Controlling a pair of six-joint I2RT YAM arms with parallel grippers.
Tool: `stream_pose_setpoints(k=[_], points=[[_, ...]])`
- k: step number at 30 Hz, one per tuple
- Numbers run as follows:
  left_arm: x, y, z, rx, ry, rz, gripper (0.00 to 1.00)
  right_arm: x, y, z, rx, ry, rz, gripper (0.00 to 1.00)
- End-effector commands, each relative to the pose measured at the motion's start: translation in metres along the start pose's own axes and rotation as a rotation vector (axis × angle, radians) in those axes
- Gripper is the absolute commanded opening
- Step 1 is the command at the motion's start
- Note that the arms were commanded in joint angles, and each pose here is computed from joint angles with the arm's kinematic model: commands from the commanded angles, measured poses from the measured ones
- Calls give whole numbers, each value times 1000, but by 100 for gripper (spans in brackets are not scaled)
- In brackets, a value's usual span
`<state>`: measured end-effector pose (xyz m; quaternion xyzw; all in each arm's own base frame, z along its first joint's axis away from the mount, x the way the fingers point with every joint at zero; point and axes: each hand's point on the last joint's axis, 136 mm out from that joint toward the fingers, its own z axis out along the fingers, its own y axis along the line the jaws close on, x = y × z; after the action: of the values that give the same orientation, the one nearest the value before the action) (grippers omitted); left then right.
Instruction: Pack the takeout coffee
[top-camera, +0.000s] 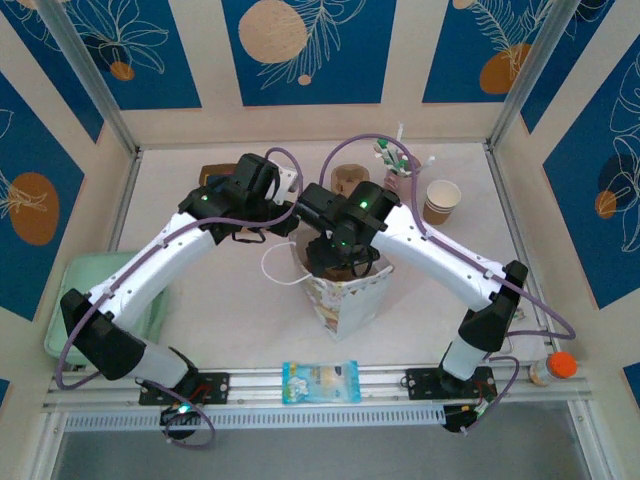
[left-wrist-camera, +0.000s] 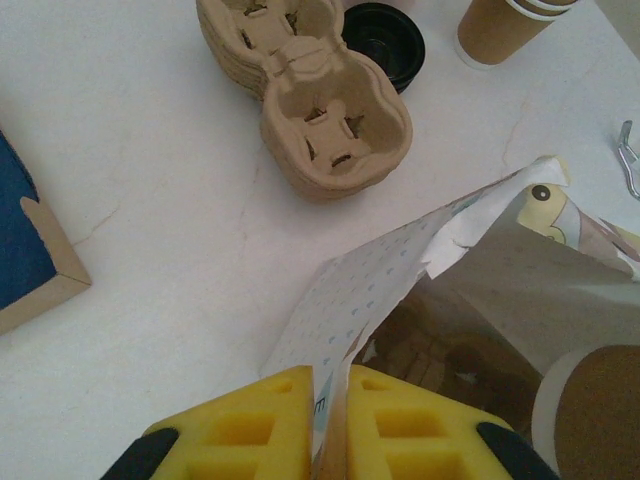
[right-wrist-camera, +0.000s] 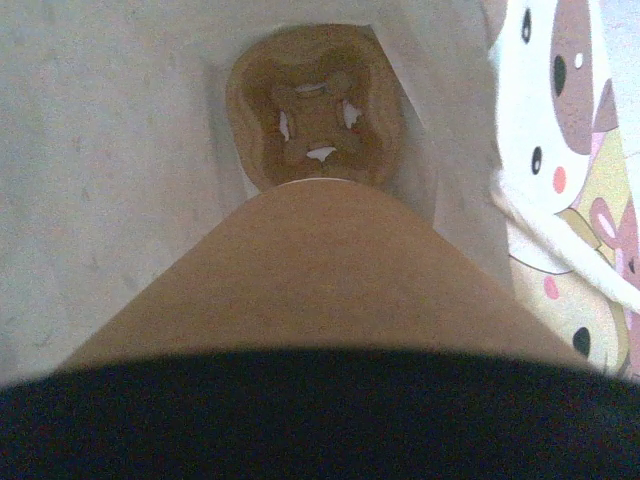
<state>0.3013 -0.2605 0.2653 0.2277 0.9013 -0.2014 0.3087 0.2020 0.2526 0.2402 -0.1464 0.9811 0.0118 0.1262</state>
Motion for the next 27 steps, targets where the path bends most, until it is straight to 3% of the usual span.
stream_pose_setpoints(k=[1, 9, 20, 27], points=[[1, -1, -6, 9, -13, 4, 15, 4, -4, -1, 16, 10, 5, 39], [2, -1, -3, 13, -10, 1, 15, 10, 56, -20, -247, -11, -129, 39], [4, 1, -4, 4, -8, -2, 15, -16, 21, -67, -152, -156, -111, 39], [3, 1, -4, 0, -8, -2, 15, -17, 20, -77, -165, -158, -110, 39]])
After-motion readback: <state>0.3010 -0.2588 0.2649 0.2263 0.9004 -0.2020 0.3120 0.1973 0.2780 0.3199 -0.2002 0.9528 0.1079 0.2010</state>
